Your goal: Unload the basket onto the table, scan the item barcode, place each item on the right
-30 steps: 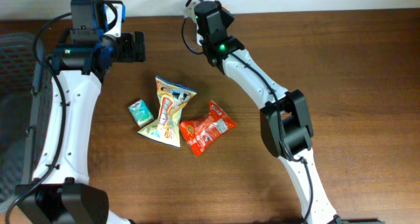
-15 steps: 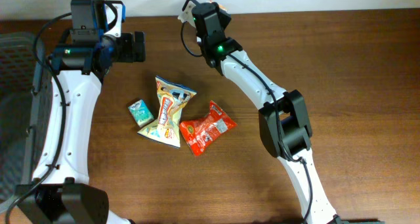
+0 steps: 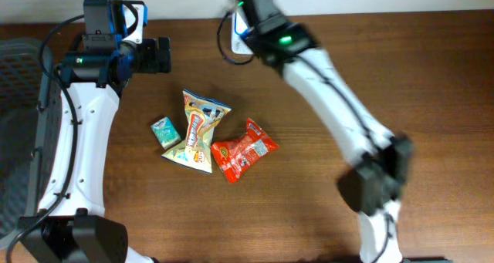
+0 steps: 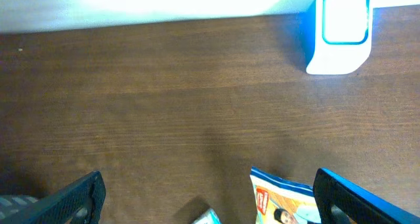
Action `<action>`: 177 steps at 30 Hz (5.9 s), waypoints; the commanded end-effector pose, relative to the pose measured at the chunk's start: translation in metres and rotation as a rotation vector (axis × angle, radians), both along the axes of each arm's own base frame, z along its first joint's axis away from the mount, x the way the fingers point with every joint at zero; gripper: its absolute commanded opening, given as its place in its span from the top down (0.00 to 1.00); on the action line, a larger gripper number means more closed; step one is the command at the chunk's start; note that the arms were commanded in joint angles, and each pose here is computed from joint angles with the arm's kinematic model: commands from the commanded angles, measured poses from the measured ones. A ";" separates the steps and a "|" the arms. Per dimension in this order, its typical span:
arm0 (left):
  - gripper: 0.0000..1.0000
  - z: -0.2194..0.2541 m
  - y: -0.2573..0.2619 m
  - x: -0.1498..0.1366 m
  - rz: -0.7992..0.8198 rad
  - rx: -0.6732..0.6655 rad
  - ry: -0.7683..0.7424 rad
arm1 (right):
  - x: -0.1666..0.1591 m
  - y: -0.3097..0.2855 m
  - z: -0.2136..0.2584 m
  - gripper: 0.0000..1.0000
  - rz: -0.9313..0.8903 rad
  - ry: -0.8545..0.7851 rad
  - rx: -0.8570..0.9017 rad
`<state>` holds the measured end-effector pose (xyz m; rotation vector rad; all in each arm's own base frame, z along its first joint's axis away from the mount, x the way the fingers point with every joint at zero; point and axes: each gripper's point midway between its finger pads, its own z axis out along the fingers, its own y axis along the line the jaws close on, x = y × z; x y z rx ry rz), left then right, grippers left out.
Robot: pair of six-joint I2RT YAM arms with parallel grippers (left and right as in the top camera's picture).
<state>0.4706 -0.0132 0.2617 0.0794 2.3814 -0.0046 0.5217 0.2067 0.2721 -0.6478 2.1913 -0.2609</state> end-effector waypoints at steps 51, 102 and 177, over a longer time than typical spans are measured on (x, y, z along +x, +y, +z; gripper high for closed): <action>0.01 -0.001 0.004 0.001 -0.001 0.016 0.001 | -0.158 0.079 -0.133 0.41 -0.087 0.975 0.609; 0.01 -0.001 0.004 0.001 -0.001 0.016 0.001 | -0.186 -0.121 -0.226 0.50 -0.667 1.127 0.207; 0.01 -0.001 0.004 0.001 -0.001 0.016 0.001 | -0.172 -0.028 -0.298 0.96 -0.626 0.836 1.022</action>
